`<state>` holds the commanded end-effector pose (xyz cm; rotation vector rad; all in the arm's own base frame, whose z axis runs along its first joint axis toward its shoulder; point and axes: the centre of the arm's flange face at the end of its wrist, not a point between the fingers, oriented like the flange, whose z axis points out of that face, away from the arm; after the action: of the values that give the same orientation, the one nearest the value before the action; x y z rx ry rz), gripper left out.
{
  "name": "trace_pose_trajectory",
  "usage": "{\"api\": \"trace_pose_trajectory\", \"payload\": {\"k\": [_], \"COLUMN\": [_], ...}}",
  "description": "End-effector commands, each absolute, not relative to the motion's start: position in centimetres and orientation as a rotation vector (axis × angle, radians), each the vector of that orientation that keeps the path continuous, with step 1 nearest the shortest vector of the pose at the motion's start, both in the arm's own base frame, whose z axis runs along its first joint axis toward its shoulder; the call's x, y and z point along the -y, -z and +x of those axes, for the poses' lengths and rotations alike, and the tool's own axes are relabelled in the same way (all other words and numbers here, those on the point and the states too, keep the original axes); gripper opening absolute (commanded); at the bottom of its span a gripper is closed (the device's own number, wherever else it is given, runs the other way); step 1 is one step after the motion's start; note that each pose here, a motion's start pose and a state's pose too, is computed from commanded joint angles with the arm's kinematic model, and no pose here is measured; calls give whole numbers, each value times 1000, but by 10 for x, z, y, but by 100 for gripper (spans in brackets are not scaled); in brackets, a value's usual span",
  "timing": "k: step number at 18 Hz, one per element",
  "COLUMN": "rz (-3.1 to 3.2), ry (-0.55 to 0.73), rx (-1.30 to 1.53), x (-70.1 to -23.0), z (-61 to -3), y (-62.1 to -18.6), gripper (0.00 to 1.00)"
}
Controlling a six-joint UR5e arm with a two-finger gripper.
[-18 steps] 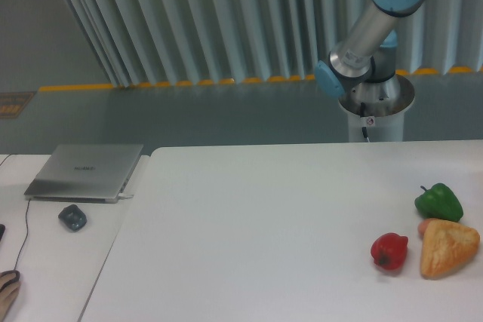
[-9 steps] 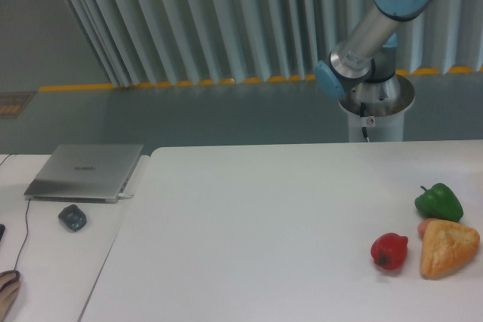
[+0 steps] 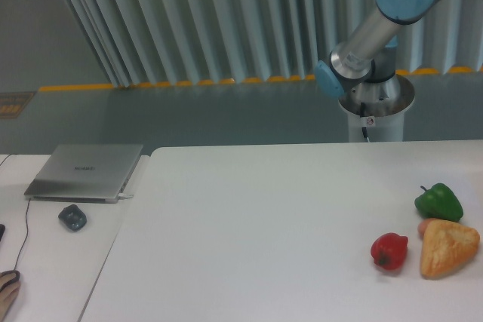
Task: Place the yellow pepper on the table
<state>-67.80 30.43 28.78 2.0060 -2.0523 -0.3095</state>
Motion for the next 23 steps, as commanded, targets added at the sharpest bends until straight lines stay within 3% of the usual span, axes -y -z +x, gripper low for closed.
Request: {"api": "trace_pose_trajectory", "payload": {"k": [3,5,17,23], "rz": [2026,2070,2333,2642], "ry": [319,328,381,374], "rx": [2032,1994,1908,1737], "x": [-302,-292,-274,-325], "z": [-676,-674,-592,-512], "y": [-293,-299,-374,-401], "gripper": [44,38,38,38]}}
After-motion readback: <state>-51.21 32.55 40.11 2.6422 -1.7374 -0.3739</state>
